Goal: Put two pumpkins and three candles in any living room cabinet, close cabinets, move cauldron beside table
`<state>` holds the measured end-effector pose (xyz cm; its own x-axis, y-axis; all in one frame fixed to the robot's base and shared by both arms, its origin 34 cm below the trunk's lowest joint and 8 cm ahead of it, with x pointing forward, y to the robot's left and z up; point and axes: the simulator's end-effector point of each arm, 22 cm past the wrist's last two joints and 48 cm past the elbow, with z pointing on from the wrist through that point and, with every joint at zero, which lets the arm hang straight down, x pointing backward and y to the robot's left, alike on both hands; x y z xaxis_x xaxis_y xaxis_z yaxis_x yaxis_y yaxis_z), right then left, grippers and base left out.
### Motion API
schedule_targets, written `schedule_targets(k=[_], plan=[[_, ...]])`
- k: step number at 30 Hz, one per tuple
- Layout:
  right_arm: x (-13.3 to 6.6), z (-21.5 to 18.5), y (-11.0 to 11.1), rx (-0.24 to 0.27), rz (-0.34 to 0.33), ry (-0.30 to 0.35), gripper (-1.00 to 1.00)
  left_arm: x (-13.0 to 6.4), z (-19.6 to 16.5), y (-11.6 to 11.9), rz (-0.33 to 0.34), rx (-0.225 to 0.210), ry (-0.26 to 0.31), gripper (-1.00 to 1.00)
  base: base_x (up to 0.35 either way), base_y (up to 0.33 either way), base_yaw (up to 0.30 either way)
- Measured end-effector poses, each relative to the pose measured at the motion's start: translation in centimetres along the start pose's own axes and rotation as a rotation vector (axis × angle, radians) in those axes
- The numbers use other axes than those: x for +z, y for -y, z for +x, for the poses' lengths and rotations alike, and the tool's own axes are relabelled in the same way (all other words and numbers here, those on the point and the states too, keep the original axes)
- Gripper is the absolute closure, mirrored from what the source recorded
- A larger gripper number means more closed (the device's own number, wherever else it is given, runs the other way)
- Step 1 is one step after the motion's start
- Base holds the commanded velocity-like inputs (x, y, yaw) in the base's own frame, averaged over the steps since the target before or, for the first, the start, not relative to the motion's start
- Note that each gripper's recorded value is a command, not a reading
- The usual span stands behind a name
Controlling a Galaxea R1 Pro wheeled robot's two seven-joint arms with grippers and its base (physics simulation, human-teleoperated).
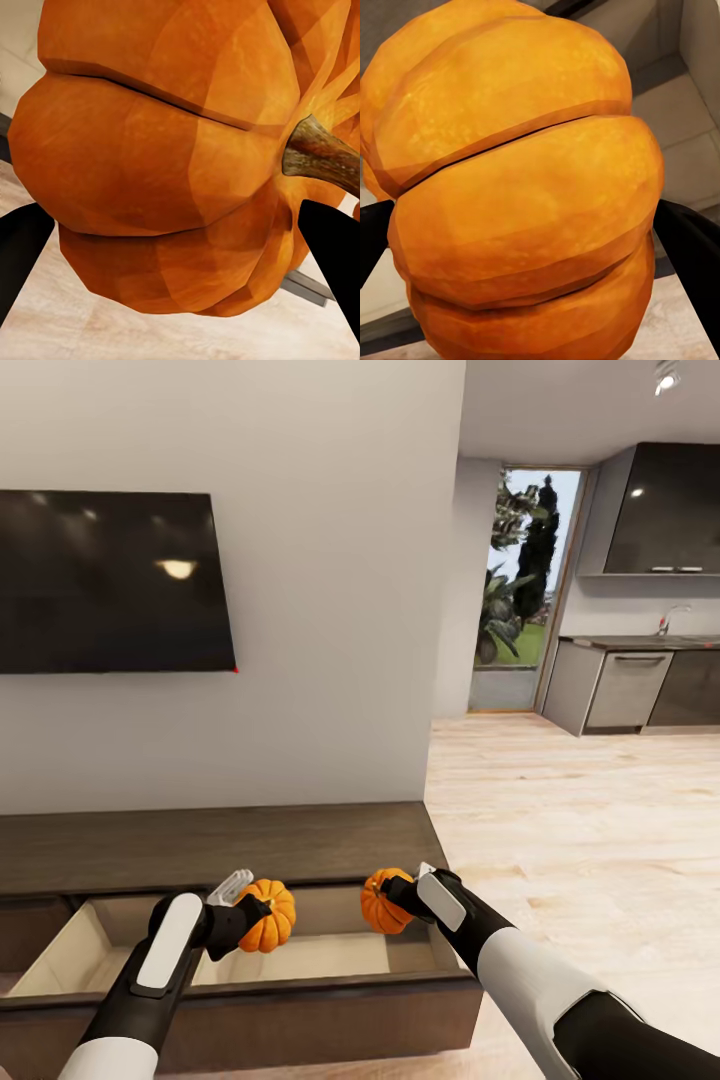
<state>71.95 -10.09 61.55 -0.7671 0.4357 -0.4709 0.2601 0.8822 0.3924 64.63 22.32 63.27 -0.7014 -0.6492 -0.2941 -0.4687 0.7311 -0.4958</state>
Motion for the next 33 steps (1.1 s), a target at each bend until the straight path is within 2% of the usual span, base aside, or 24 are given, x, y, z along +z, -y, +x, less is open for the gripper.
schedule_targets(k=[14,28,33], plan=[[2.0,1.6,1.2,0.001,-0.001,0.008,1.0,2.1,1.0,-1.7,-0.005,0.002,0.01,1.0,0.0,0.0,0.0],[3.6,2.6,1.4,-0.002,-0.03,0.025,1.0,4.1,2.1,-3.4,-0.005,0.002,0.016,1.0,0.0,0.0,0.0],[4.3,3.3,1.9,-0.002,-0.029,0.024,1.0,4.5,1.9,-3.6,0.007,0.004,0.036,1.0,0.0,0.0,0.0]])
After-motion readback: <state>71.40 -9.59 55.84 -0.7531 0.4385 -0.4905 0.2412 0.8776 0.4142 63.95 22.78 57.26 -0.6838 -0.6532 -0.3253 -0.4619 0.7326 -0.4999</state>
